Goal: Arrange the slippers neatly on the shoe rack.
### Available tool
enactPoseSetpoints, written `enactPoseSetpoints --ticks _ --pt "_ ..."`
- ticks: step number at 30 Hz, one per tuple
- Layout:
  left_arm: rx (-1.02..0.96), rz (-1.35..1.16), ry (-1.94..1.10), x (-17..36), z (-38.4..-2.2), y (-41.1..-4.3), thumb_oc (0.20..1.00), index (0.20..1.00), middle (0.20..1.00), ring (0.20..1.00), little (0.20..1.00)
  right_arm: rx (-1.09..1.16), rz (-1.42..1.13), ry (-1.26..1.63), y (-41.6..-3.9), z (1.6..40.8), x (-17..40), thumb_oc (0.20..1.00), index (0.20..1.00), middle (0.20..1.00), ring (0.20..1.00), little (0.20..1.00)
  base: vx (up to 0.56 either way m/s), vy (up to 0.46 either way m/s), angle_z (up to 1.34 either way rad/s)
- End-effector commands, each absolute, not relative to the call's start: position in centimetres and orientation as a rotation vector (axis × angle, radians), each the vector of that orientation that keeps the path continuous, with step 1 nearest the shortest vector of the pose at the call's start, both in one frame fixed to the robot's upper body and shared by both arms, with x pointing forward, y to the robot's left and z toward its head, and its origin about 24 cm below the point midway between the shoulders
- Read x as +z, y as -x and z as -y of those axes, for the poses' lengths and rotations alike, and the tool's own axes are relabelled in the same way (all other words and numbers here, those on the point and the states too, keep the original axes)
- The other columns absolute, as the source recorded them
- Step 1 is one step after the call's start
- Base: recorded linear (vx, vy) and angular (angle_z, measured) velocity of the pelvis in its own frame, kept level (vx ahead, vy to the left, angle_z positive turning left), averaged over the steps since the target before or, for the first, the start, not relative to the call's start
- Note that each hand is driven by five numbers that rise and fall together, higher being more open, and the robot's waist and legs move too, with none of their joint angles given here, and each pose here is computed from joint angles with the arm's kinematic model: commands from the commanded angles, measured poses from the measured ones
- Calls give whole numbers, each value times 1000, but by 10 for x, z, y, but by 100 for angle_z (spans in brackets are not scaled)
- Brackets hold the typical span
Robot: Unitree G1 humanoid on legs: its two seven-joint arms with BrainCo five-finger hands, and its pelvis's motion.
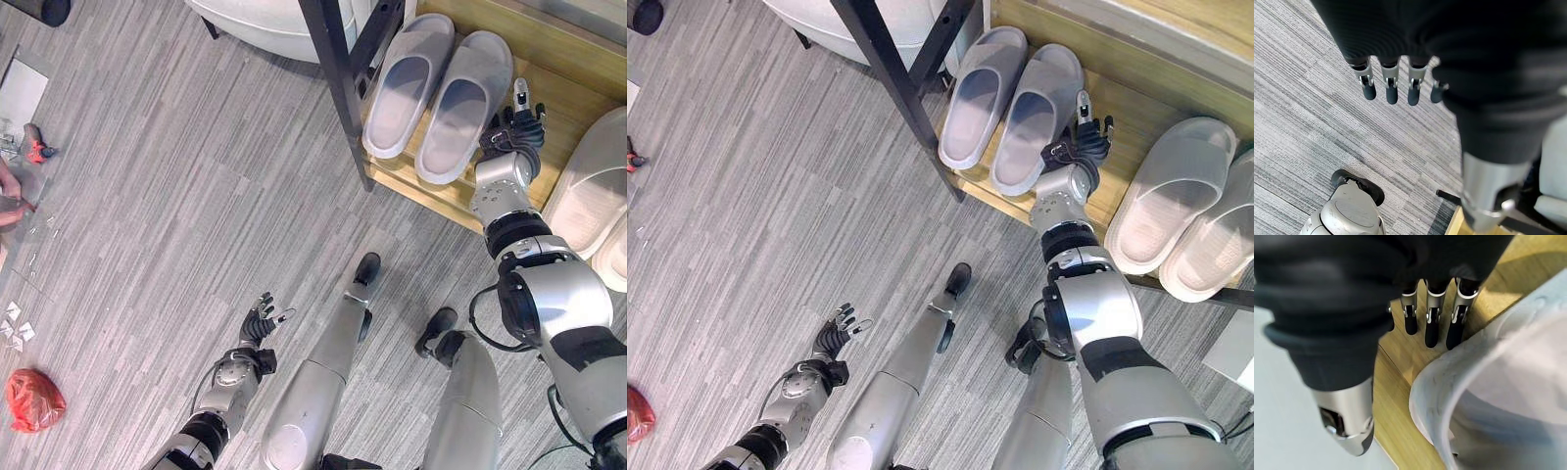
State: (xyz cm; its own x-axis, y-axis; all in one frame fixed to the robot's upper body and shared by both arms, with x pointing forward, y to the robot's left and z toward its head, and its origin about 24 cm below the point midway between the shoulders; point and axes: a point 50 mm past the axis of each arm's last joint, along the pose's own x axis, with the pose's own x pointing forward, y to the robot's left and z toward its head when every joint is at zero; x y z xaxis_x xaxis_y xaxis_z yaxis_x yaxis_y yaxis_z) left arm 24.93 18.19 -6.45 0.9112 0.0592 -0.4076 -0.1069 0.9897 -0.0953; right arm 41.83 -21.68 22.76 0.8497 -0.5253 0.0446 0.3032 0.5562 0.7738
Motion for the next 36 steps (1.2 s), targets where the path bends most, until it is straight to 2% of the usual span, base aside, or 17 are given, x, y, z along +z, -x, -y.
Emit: enactPoseSetpoints --ticks 1,3,4,5,6,7,9,11,18,20,21,24,26,28,31,32,36 --pt "104 -408 82 -66 -195 -246 1000 1000 1000 1000 1000 -408 335 -624 -420 213 250 1000 1000 1000 1000 1000 0 0 0" --pt "114 -402 84 -65 -196 -247 1000 1000 1000 1000 1000 -394 310 -408 -421 208 246 1000 1000 1000 1000 1000 -19 7 -5" --pt "132 -394 98 -63 -198 -248 1000 1000 1000 1000 1000 -366 297 -71 -423 200 248 1000 1000 1000 1000 1000 -36 10 -8" --pt "135 -387 101 -62 -197 -250 1000 1000 1000 1000 1000 -381 303 90 -423 199 252 1000 1000 1000 1000 1000 -30 9 -7" --pt "135 -386 102 -62 -197 -250 1000 1000 1000 1000 1000 -382 304 92 -423 198 252 1000 1000 1000 1000 1000 -24 11 -5" --pt "144 -376 101 -59 -197 -254 1000 1000 1000 1000 1000 -397 307 386 -423 196 256 1000 1000 1000 1000 1000 0 0 0" --pt "146 -364 99 -56 -196 -258 1000 1000 1000 1000 1000 -408 308 475 -424 195 258 1000 1000 1000 1000 1000 0 0 0" --pt "160 -340 88 -50 -197 -266 1000 1000 1000 1000 1000 -443 319 690 -423 195 258 1000 1000 1000 1000 1000 0 0 0" --pt "174 -342 72 -49 -202 -268 1000 1000 1000 1000 1000 -427 217 801 -425 195 234 1000 1000 1000 1000 1000 14 -7 -3" --pt "181 -367 66 -53 -205 -267 1000 1000 1000 1000 1000 -387 123 823 -423 194 196 1000 1000 1000 1000 1000 20 3 -10" --pt "181 -367 66 -53 -205 -267 1000 1000 1000 1000 1000 -387 123 824 -423 194 196 1000 1000 1000 1000 1000 47 9 -4" --pt "207 -374 76 -54 -210 -265 1000 1000 1000 1000 1000 -318 88 790 -419 179 166 1000 1000 1000 1000 1000 92 -9 -14" --pt "220 -411 83 -62 -211 -257 1000 1000 1000 1000 1000 -202 28 768 -406 161 119 1000 1000 1000 1000 1000 191 -33 -17" --pt "222 -420 89 -64 -211 -256 1000 1000 1000 1000 1000 -169 13 757 -400 157 106 1000 1000 1000 1000 1000 92 -30 -31" --pt "229 -445 89 -69 -210 -250 1000 1000 1000 1000 1000 -16 0 628 -367 135 61 1000 1000 1000 1000 1000 123 -64 -20" --pt "229 -445 89 -69 -210 -249 1000 1000 1000 1000 1000 -16 0 628 -367 135 60 1000 1000 1000 1000 1000 70 -35 -22" --pt "185 -464 57 -74 -204 -242 1000 1000 1000 1000 1000 98 -94 440 -306 138 6 1000 1000 1000 1000 1000 124 -80 -34"
